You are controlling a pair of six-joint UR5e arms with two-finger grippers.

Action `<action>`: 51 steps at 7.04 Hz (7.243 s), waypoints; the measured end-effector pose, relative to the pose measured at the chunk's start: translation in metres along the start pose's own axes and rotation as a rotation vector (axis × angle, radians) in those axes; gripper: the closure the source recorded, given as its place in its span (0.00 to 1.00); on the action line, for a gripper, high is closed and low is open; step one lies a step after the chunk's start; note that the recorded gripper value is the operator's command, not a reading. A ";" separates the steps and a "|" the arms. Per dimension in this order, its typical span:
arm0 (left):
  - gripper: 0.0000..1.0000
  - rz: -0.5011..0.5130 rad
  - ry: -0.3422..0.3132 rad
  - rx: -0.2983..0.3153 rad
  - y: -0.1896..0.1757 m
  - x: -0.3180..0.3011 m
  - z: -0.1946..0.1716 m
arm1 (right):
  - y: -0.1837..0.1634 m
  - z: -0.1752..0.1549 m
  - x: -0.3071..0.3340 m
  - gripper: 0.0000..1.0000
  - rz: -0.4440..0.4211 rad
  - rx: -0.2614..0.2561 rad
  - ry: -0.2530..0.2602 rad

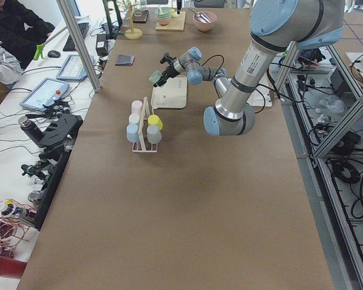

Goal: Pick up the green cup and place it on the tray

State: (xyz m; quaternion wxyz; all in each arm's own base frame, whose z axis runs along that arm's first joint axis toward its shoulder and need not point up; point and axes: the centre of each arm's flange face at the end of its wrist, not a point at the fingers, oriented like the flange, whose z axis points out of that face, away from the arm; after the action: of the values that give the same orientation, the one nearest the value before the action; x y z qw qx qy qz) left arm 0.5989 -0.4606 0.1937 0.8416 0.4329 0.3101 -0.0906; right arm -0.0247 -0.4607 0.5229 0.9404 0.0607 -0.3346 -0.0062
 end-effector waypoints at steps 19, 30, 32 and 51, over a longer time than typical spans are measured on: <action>0.80 -0.147 -0.124 0.261 0.107 0.070 0.028 | 0.026 -0.007 0.112 0.00 0.180 -0.044 0.007; 0.02 -0.199 -0.081 0.257 0.123 0.080 0.013 | 0.029 -0.005 0.114 0.00 0.182 -0.049 0.009; 0.02 -0.200 -0.067 0.268 0.132 0.084 0.003 | 0.029 -0.005 0.114 0.00 0.182 -0.050 0.009; 0.02 0.096 0.090 -0.724 -0.144 -0.544 -0.015 | 0.024 -0.009 0.118 0.00 0.182 -0.032 0.070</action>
State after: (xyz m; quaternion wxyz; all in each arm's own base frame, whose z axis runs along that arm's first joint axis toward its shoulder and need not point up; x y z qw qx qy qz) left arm 0.1012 -0.5999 0.4172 0.9291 0.1247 0.3381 0.0838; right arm 0.0716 -0.4418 0.5927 0.9491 0.0151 -0.3053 0.0762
